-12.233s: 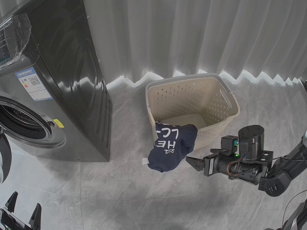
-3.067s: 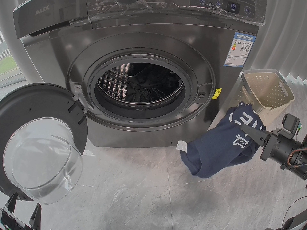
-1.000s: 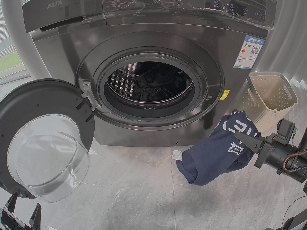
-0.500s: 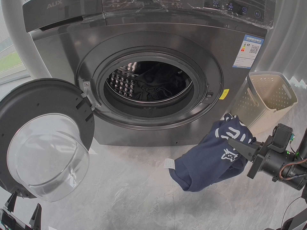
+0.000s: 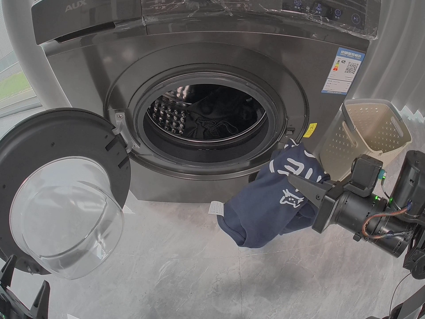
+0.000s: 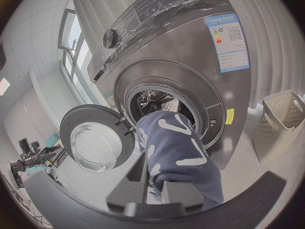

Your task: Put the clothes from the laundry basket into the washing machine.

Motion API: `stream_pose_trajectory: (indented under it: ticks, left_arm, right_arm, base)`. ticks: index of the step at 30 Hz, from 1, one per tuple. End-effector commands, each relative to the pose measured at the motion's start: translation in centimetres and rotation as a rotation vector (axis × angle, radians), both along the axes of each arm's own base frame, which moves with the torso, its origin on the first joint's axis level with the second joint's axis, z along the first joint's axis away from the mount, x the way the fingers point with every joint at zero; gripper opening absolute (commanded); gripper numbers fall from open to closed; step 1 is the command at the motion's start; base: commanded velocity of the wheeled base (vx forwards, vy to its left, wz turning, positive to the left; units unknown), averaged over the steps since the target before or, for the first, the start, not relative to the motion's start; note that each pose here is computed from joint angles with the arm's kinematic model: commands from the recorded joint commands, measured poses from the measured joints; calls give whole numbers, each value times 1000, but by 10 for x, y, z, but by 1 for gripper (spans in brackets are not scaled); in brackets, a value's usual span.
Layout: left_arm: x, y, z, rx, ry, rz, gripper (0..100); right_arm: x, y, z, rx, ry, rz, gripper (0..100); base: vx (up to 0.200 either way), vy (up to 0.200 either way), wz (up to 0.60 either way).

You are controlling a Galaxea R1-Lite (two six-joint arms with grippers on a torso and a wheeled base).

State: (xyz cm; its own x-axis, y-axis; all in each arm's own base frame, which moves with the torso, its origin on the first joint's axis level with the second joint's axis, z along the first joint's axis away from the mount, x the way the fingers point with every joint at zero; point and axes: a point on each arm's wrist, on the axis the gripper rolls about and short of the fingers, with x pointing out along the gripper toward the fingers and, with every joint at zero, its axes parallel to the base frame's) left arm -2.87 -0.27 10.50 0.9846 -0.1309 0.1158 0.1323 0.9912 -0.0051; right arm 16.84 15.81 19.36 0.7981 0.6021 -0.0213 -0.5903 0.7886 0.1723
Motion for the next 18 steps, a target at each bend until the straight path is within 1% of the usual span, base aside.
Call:
stream_pose_trajectory:
  ticks: [1,2,3,4,5,7,8,9,12,13,16,17,18]
  left_arm:
    - [7,-8,43,-13,86,-342,100]
    - [17,-9,43,-20,156,-400,100]
    - [27,-10,45,-20,203,-439,100]
    - [34,-10,47,-16,228,-465,100]
    - [35,-10,48,-15,230,-468,100]
    - [63,-11,55,0,279,-527,100]
    - [63,-11,55,0,279,-527,100]
    - [82,-15,59,2,299,-579,100]
    - [102,-23,62,4,307,-662,100]
    - [105,-25,62,5,311,-674,100]
    - [123,-36,59,10,372,-713,100]
    - [123,-36,59,10,372,-713,100]
    - [130,-41,56,14,402,-734,100]
  right_arm:
    - [13,21,7,24,-8,25,0]
    - [15,25,7,26,-8,35,0]
    - [17,28,8,36,-5,44,0]
    - [18,31,9,45,-1,50,0]
    - [18,32,9,47,-1,51,0]
    - [23,40,11,66,4,56,0]
    - [23,40,11,66,4,56,0]
    - [28,46,16,90,-18,57,0]
    - [35,55,21,127,-54,64,0]
    - [36,57,21,132,-60,68,0]
    - [40,66,18,134,-60,78,0]
    - [40,66,18,134,-60,78,0]
    - [40,68,17,132,-60,84,0]
  base:
    - [0,0,0]
    - [0,0,0]
    - [0,0,0]
    - [0,0,0]
    - [0,0,0]
    - [0,0,0]
    - [0,0,0]
    - [0,0,0]
    - [0,0,0]
    - [0,0,0]
    - [0,0,0]
    - [0,0,0]
    - [0,0,0]
